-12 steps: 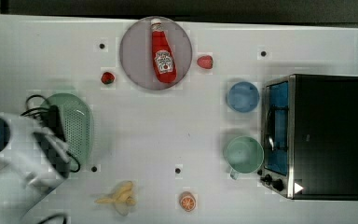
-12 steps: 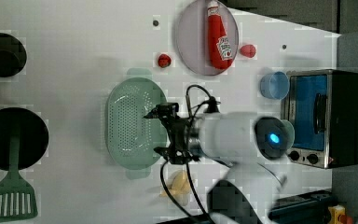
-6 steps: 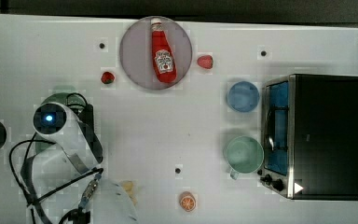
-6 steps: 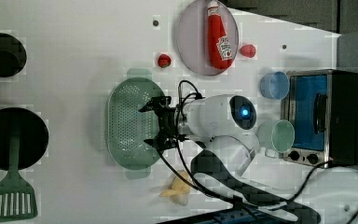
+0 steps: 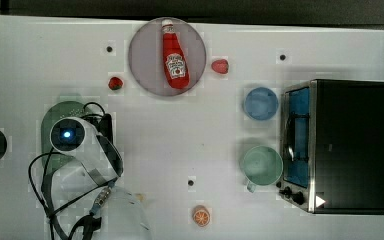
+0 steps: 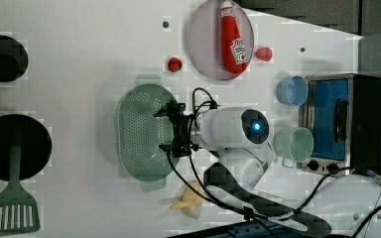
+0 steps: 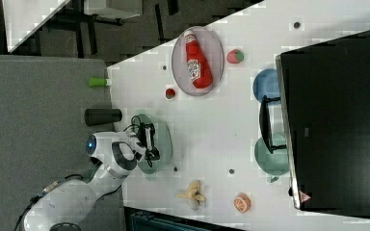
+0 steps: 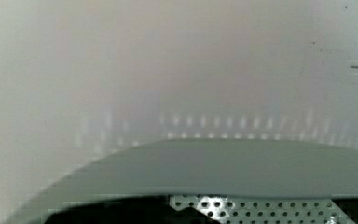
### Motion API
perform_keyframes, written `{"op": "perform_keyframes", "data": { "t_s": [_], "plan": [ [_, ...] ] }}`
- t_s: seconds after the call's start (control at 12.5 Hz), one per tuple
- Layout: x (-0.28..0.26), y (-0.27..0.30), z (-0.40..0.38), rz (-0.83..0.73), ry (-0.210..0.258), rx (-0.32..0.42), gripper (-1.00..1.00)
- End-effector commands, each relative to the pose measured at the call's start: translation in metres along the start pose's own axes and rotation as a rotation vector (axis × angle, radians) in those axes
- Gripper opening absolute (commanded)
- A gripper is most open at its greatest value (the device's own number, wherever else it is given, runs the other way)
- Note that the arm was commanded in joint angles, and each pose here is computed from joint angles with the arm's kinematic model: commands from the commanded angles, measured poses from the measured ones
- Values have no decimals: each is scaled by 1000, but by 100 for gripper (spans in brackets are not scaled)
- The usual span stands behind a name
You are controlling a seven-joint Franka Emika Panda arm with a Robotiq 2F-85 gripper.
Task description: Drag strainer left to right.
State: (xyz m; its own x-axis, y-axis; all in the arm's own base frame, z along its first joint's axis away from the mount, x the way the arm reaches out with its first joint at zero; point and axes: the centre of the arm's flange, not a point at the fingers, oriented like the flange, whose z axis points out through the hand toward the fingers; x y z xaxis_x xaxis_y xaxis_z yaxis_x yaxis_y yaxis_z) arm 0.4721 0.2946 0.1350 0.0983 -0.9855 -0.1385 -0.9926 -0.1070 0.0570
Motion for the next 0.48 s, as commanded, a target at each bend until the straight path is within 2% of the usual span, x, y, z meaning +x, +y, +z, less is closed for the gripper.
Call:
{"op": "perform_keyframes", "data": {
  "t_s": [0.08,0.48],
  "plan": [
    [10,-9,-13,69,9,38,100],
    [45,-10,-20,117,33,41,100]
  ]
}}
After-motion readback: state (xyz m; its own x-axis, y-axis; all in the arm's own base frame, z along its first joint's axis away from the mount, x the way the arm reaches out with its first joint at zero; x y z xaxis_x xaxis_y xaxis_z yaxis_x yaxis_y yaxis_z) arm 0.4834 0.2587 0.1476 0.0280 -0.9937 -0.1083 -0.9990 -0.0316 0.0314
